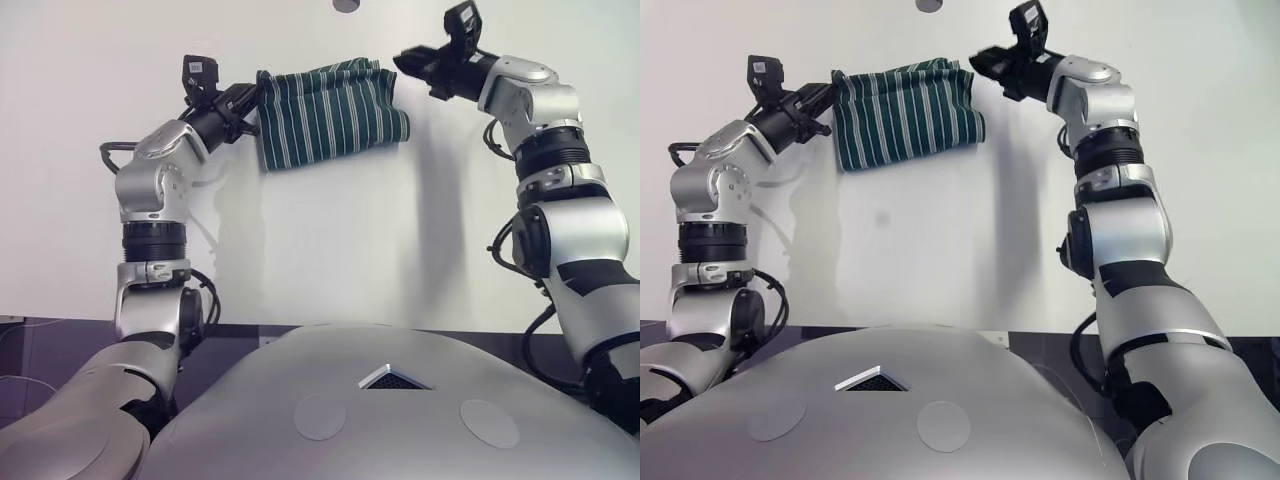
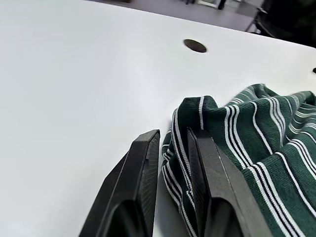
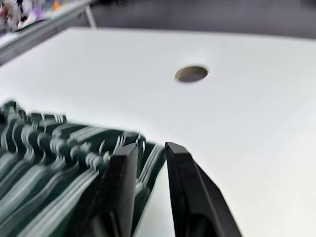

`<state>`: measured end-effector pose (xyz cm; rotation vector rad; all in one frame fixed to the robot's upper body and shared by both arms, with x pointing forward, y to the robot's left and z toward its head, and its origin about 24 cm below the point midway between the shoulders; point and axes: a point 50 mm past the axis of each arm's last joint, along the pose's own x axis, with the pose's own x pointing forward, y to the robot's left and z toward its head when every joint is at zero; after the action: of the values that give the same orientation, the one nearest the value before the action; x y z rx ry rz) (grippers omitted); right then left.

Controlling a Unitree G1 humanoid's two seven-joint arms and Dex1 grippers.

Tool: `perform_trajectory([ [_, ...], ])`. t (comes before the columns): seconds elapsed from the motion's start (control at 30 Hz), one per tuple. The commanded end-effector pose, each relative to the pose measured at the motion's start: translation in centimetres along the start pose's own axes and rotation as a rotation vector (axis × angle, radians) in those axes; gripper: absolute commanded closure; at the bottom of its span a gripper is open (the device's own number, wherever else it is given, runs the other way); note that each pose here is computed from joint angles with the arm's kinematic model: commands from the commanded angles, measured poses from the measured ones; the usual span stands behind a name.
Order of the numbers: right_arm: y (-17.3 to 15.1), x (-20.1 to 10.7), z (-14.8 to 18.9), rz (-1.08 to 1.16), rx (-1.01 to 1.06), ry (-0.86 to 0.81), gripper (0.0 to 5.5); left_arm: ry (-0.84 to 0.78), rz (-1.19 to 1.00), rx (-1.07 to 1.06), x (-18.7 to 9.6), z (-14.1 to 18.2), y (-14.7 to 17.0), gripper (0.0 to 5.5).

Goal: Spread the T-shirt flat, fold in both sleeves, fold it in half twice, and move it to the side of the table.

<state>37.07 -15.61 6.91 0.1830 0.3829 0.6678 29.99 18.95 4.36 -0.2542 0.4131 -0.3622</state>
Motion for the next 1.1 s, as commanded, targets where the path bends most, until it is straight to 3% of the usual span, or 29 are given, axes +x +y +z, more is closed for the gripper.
perform_trajectory([
  [0.03,1.0,0.1,3.3,0.03,0.001,-0.228,4.48,-0.077,0.114,-0.029,0.4,0.3,0.7,4.53],
  [0.13,5.6,0.9,0.6,0.358,-0.07,-0.103,5.06,-0.223,0.235,-0.081,-0.6,1.5,2.5,4.47],
  [0.2,7.4,1.5,-2.0,0.434,-0.082,0.019,5.43,-0.272,0.303,-0.078,-1.0,1.9,3.4,4.47],
  [0.4,6.4,1.9,-7.9,0.218,-0.051,0.328,5.48,-0.248,0.292,0.009,-0.4,0.8,2.3,4.47],
  [0.5,5.1,0.6,-9.2,0.153,0.096,0.386,5.48,-0.234,0.277,0.039,-0.3,0.2,1.5,4.47],
  [0.6,1.1,-3.5,-12.0,-0.063,0.302,0.422,5.48,-0.243,0.292,0.055,-0.7,0.1,1.3,4.47],
  [0.67,-3.2,-8.8,-15.1,-0.376,0.399,0.463,5.48,-0.24,0.306,0.061,-1.2,-0.3,1.3,4.47],
  [0.73,-7.5,-16.9,-17.7,-0.821,0.538,0.436,5.48,-0.231,0.32,0.055,-1.7,-1.1,1.1,4.47],
  [0.8,-9.1,-23.4,-19.2,-1.165,0.642,0.398,5.48,-0.226,0.342,0.041,-2.3,-1.8,1.1,4.47],
  [0.87,-8.9,-26.6,-20.6,-1.329,0.664,0.422,5.48,-0.222,0.341,0.048,-2.4,-2.2,0.6,4.47],
  [0.97,-8.5,-25.5,-21.1,-1.399,0.649,0.421,5.48,-0.224,0.353,0.067,-2.8,-2.4,0.3,4.47],
  [1.1,-9.0,-20.4,-15.8,-1.405,0.482,0.185,5.48,-0.226,0.357,0.098,-2.6,-2.6,-0.4,4.47],
])
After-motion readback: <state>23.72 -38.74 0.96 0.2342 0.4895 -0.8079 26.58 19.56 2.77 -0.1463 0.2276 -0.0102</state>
